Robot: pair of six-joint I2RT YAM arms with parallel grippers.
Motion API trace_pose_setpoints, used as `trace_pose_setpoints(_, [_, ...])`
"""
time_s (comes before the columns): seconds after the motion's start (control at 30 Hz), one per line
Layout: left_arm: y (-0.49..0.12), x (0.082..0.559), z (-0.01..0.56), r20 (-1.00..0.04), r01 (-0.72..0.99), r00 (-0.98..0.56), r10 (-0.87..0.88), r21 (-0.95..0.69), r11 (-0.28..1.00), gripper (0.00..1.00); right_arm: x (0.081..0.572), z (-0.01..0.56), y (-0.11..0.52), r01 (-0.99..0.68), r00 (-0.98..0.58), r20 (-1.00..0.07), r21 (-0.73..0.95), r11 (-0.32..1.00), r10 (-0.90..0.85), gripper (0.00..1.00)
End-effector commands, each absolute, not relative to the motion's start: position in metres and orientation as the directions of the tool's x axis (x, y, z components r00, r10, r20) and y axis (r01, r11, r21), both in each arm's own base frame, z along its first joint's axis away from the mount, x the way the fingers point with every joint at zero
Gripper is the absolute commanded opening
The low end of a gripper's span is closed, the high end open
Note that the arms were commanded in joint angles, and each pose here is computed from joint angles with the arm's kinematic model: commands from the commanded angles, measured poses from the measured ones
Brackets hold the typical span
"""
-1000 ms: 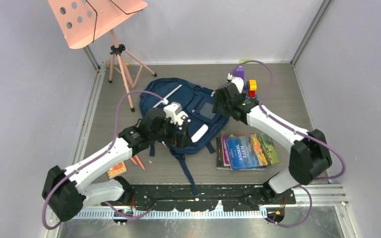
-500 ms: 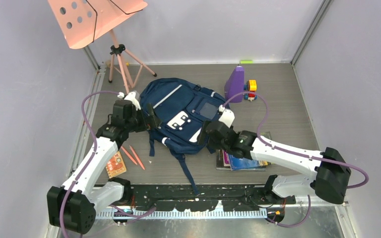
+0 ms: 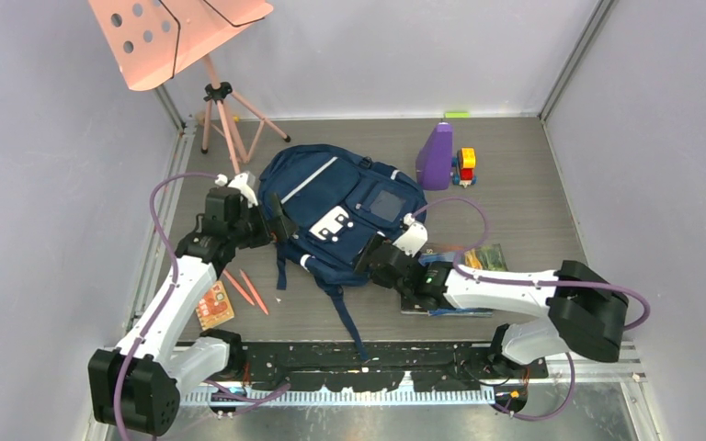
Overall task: Pack the student bag
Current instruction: Adjust the student bag at the center of the board.
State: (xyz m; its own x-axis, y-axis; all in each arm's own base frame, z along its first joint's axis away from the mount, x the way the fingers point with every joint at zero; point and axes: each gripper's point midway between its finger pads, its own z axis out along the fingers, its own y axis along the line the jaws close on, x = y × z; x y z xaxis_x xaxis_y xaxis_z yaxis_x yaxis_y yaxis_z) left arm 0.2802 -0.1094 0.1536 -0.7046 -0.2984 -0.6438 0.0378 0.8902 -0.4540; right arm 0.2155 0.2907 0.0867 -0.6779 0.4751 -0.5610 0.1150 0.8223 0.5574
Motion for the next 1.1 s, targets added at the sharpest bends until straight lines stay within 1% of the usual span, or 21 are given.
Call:
trace_pose_setpoints(0.0, [-0.112,0.276,0.168,-0.656,0.064,-0.691,-0.304,-0.474,0.878,1.0,0.239,0.097,0.305,0.12,-0.583,-0.581,0.63,0.767,0.568,0.87])
trace_pose_setpoints(0.03, [-0.112,0.276,0.168,-0.655,0.065,-0.692,-0.303,-0.474,0.878,1.0,0.242,0.094,0.309,0.116,-0.579,-0.583,0.633,0.766,0.57,0.85])
trace_pose_setpoints(0.1, [-0.111,0.274,0.168,-0.653,0.065,-0.695,-0.299,-0.472,0.879,1.0,0.246,0.099,0.313,0.091,-0.568,-0.601,0.633,0.769,0.563,0.67])
trace_pose_setpoints(0.13, [-0.111,0.272,0.168,-0.654,0.068,-0.696,-0.296,-0.47,0.88,1.0,0.249,0.107,0.316,0.071,-0.561,-0.616,0.63,0.773,0.553,0.48])
trace_pose_setpoints(0.17, [-0.111,0.271,0.169,-0.657,0.076,-0.696,-0.29,-0.468,0.88,1.0,0.252,0.116,0.316,0.045,-0.549,-0.639,0.621,0.783,0.539,0.36])
trace_pose_setpoints(0.2, [-0.111,0.27,0.171,-0.663,0.085,-0.693,-0.284,-0.467,0.88,1.0,0.255,0.133,0.319,0.024,-0.532,-0.648,0.632,0.774,0.545,0.16])
trace_pose_setpoints(0.23, [-0.112,0.269,0.174,-0.67,0.094,-0.687,-0.281,-0.466,0.88,1.0,0.257,0.14,0.314,0.007,-0.515,-0.684,0.599,0.8,0.517,0.1])
trace_pose_setpoints(0.27, [-0.111,0.268,0.177,-0.678,0.102,-0.68,-0.28,-0.466,0.879,1.0,0.262,0.166,0.312,-0.004,-0.472,-0.698,0.612,0.791,0.538,0.03])
trace_pose_setpoints(0.37, [-0.113,0.264,0.19,-0.711,0.148,-0.652,-0.263,-0.46,0.875,0.99,0.264,0.199,0.286,-0.017,-0.408,-0.776,0.533,0.846,0.481,0.01])
trace_pose_setpoints(0.4, [-0.114,0.265,0.194,-0.723,0.166,-0.64,-0.259,-0.459,0.873,0.99,0.265,0.221,0.275,-0.021,-0.369,-0.781,0.549,0.835,0.504,0.01])
trace_pose_setpoints(0.53, [-0.127,0.261,0.209,-0.729,0.25,-0.647,-0.222,-0.479,0.842,0.98,0.265,0.253,0.226,-0.006,-0.31,-0.83,0.489,0.872,0.463,0.01])
trace_pose_setpoints(0.7, [-0.142,0.255,0.211,-0.706,0.294,-0.67,-0.232,-0.539,0.789,0.96,0.262,0.242,0.148,0.151,-0.299,-0.862,0.381,0.912,0.409,0.01])
trace_pose_setpoints(0.73, [-0.145,0.254,0.208,-0.699,0.3,-0.675,-0.235,-0.552,0.778,0.96,0.259,0.236,0.135,0.185,-0.3,-0.869,0.351,0.918,0.393,0.01])
trace_pose_setpoints(0.8, [-0.153,0.249,0.199,-0.683,0.311,-0.693,-0.231,-0.573,0.758,0.96,0.254,0.226,0.112,0.248,-0.286,-0.874,0.328,0.912,0.393,0.12])
trace_pose_setpoints(0.83, [-0.157,0.247,0.195,-0.674,0.315,-0.704,-0.223,-0.578,0.753,0.96,0.252,0.224,0.1,0.273,-0.27,-0.878,0.323,0.906,0.395,0.26])
trace_pose_setpoints(0.87, [-0.16,0.244,0.19,-0.669,0.321,-0.713,-0.21,-0.578,0.751,0.96,0.248,0.22,0.093,0.288,-0.277,-0.882,0.303,0.908,0.382,0.35])
trace_pose_setpoints(0.9, [-0.164,0.241,0.186,-0.665,0.327,-0.721,-0.195,-0.574,0.751,0.96,0.245,0.221,0.087,0.298,-0.266,-0.885,0.301,0.906,0.382,0.53])
trace_pose_setpoints(0.93, [-0.167,0.238,0.183,-0.665,0.335,-0.725,-0.182,-0.57,0.75,0.96,0.242,0.22,0.082,0.302,-0.277,-0.89,0.277,0.912,0.362,0.62])
trace_pose_setpoints(0.97, [-0.17,0.236,0.181,-0.669,0.349,-0.724,-0.169,-0.566,0.747,0.96,0.24,0.224,0.08,0.296,-0.276,-0.892,0.276,0.914,0.359,0.75])
trace_pose_setpoints(1.03, [-0.178,0.234,0.176,-0.673,0.371,-0.722,-0.16,-0.573,0.731,0.98,0.237,0.226,0.082,0.258,-0.312,-0.896,0.241,0.936,0.317,0.88])
trace_pose_setpoints(1.07, [-0.181,0.234,0.173,-0.667,0.372,-0.724,-0.176,-0.592,0.716,0.99,0.236,0.227,0.083,0.228,-0.328,-0.902,0.211,0.95,0.279,0.9])
